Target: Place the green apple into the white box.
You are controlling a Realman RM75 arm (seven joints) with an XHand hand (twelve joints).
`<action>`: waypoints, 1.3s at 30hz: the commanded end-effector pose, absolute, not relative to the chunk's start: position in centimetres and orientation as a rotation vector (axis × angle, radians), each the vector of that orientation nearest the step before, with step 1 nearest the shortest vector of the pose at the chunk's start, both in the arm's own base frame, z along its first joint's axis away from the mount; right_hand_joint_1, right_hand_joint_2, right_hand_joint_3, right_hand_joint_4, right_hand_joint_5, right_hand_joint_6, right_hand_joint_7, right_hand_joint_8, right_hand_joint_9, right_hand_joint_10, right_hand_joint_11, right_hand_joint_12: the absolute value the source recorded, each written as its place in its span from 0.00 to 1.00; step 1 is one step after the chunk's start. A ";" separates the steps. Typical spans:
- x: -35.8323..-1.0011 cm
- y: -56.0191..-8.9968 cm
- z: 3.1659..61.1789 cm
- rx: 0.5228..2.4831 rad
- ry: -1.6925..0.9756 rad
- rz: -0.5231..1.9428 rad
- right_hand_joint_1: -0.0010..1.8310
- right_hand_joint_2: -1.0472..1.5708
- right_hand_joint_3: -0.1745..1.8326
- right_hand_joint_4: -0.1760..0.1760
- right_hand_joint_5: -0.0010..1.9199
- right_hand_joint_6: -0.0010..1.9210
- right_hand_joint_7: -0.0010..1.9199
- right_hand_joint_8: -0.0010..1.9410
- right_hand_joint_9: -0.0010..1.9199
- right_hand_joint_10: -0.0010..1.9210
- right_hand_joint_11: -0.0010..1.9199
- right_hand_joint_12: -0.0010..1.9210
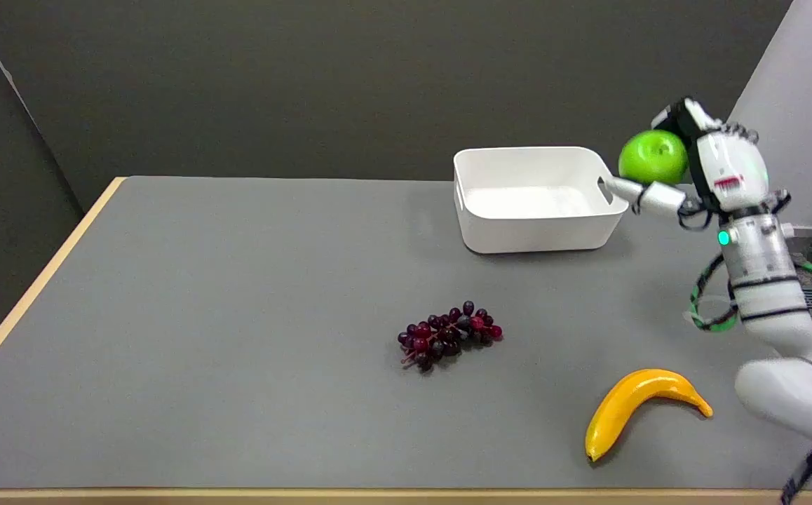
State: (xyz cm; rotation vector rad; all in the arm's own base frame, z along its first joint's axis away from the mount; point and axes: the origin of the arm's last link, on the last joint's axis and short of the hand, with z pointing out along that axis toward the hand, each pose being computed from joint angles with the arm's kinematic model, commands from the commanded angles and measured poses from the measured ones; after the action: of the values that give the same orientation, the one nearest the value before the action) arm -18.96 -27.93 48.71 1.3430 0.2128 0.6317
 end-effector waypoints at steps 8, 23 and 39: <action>-19.0 -46.7 42.2 1.414 -0.016 0.529 0.57 0.92 0.18 0.00 0.21 0.94 0.23 0.97 0.37 1.00 0.23 1.00; -24.6 -48.1 41.7 1.312 -0.175 0.410 0.57 0.93 0.16 0.00 0.20 0.95 0.22 0.98 0.35 1.00 0.17 1.00; -26.9 -42.5 43.5 1.243 -0.199 0.570 0.45 0.71 0.53 0.19 0.16 0.36 0.09 0.84 0.03 1.00 0.00 1.00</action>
State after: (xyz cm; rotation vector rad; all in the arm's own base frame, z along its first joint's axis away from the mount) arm -25.00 -45.64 43.04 1.2984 -0.1517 0.4689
